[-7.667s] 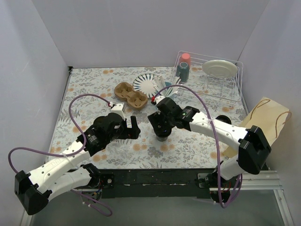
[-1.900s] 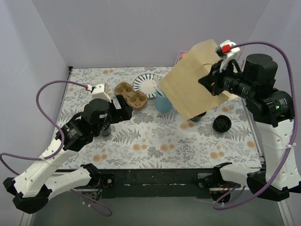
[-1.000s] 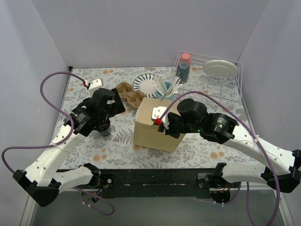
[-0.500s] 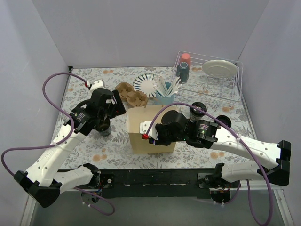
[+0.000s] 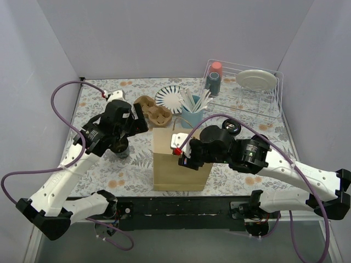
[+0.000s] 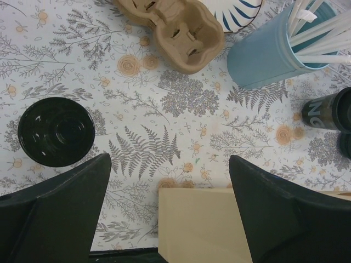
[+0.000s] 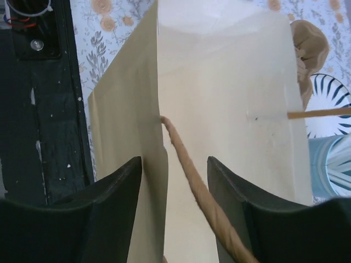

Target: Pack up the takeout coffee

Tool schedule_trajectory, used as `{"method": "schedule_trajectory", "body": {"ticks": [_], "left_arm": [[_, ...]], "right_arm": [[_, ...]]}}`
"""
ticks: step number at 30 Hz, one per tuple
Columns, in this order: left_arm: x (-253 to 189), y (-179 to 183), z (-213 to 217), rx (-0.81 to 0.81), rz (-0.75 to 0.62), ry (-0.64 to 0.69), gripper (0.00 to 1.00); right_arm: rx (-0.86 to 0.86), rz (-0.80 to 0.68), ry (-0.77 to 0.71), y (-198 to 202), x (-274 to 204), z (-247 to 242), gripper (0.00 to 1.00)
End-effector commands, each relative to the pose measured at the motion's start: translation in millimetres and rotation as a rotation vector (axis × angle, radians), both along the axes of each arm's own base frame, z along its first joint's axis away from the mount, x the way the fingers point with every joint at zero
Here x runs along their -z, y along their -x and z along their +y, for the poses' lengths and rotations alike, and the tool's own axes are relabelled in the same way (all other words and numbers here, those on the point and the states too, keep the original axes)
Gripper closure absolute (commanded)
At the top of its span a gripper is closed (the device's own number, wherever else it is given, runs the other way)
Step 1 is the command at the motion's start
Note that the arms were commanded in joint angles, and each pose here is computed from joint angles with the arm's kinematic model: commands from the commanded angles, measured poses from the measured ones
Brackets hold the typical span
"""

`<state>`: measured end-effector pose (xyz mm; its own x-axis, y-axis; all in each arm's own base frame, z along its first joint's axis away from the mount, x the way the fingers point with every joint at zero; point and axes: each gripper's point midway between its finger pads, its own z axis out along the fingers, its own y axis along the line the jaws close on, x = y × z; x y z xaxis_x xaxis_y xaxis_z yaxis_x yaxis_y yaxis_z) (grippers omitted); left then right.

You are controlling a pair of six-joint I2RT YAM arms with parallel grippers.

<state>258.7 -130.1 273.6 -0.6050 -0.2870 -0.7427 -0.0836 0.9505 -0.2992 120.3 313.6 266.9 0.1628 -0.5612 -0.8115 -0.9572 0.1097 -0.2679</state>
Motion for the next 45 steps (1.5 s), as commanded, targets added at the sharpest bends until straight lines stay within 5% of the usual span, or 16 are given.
{"method": "schedule_trajectory", "body": {"ticks": [1, 7, 13, 22, 30, 45], "left_arm": [[-28.7, -12.1, -4.0, 0.029, -0.076, -0.003, 0.12], [-39.0, -18.6, -7.3, 0.022, -0.086, 0.005, 0.12], [-31.4, -20.7, -3.6, -0.016, -0.074, 0.000, 0.12], [-10.9, -48.8, 4.3, -0.063, 0.008, -0.002, 0.14], [-41.8, -31.4, -38.4, 0.227, -0.089, 0.166, 0.17], [-22.8, 26.7, -77.7, 0.602, -0.073, 0.296, 0.25]], "right_arm": [[0.072, -0.008, -0.173, -3.2, -54.3, -0.5, 0.30], [0.160, 0.001, -0.162, -13.4, -47.4, -5.7, 0.36], [0.118, -0.120, -0.102, -24.5, -43.4, -3.1, 0.69], [-0.033, -0.308, 0.017, -35.0, -49.8, 12.3, 0.73], [-0.077, -0.280, 0.108, -33.4, 10.1, 15.8, 0.64], [0.018, -0.238, 0.023, -36.0, 2.1, 10.3, 0.15]]}}
